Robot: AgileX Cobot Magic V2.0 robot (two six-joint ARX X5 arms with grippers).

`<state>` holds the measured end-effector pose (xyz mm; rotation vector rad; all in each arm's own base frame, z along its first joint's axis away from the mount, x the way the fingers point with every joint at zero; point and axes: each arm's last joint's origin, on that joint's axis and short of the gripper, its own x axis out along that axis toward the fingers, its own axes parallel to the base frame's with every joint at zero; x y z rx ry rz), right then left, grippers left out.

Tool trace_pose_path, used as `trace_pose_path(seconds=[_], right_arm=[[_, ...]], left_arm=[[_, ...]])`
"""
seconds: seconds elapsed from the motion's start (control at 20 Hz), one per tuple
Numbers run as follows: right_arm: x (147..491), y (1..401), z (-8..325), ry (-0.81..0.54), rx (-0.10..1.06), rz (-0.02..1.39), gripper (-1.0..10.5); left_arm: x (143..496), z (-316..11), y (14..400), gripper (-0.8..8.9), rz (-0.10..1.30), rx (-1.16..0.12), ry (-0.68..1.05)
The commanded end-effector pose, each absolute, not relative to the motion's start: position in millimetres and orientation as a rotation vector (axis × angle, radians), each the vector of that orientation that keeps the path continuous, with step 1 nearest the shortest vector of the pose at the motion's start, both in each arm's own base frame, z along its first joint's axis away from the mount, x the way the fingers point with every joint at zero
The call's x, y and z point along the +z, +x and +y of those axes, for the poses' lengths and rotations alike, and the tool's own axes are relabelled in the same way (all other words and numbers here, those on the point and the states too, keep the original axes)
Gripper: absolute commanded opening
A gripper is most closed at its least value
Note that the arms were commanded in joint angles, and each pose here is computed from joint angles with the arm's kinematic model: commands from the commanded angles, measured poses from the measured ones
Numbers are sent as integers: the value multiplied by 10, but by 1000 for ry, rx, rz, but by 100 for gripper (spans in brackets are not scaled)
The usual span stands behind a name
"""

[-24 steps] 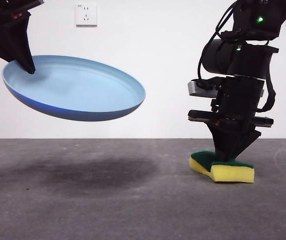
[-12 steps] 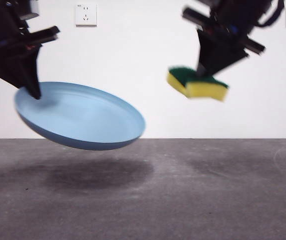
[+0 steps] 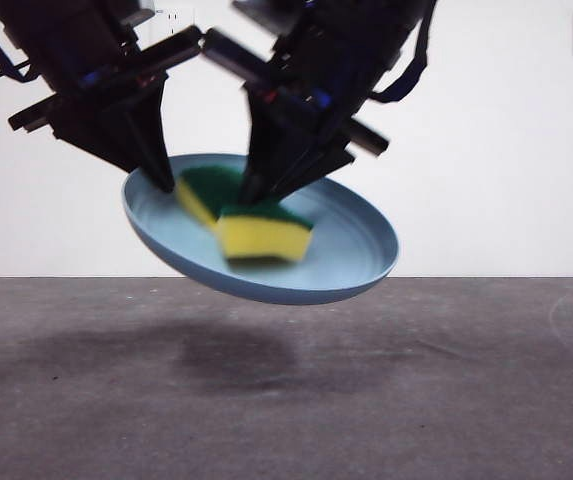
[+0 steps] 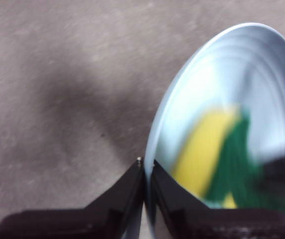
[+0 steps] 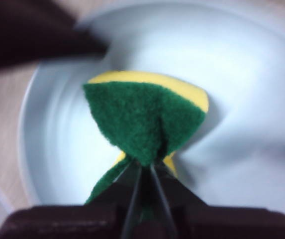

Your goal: Pick up the plate,pick up the cloth,clean the plate with the cloth

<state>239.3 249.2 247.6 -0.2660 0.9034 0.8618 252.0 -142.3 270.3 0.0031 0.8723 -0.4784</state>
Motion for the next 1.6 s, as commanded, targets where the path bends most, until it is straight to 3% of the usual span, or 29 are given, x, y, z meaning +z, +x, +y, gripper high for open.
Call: trace_pose_path(seconds=[0.05,0.25,0.3,0.4,0.55,0.85,1.0,1.15,1.2,1.3,1.45,1.6], right_arm=[[2343,2254,2538,-402,843,985,-16],[2319,2283,2298,-610,528,1032,-16],[2375,2371,2205,-614,429,984,-16],[2453,2489,2146,-555,363,902,-16],[2538,2622,2138,-425,401,812,-16],[2577,2630,2246,-195,699,828,-16],[2540,2501,2354,-179,803,894,-16],[2452,2339,2345,-279,808,1029,-16],[2423,2311,2306,-325,780,1071,-16],[2383,2282,2203,-462,605,1113,-16],[2441,2413,2073,-614,260,958,-16],[2526,2545,2128,-529,212,803,-15]], left_arm=[[2699,-1431,2510,-8,881,-486,-23],[2660,-1362,2497,-8,933,-472,8],[2652,-1360,2487,-8,947,-473,10],[2650,-1376,2473,-8,956,-499,4],[2661,-1419,2462,-8,950,-549,-13],[2715,-1512,2476,-8,889,-580,-73],[2766,-1539,2518,-8,831,-571,-135],[2812,-1552,2556,-8,777,-573,-173],[2812,-1551,2557,-8,777,-573,-173],[2798,-1546,2547,-8,795,-571,-169],[2763,-1542,2511,-8,849,-594,-160],[2761,-1561,2490,-8,868,-663,-165]])
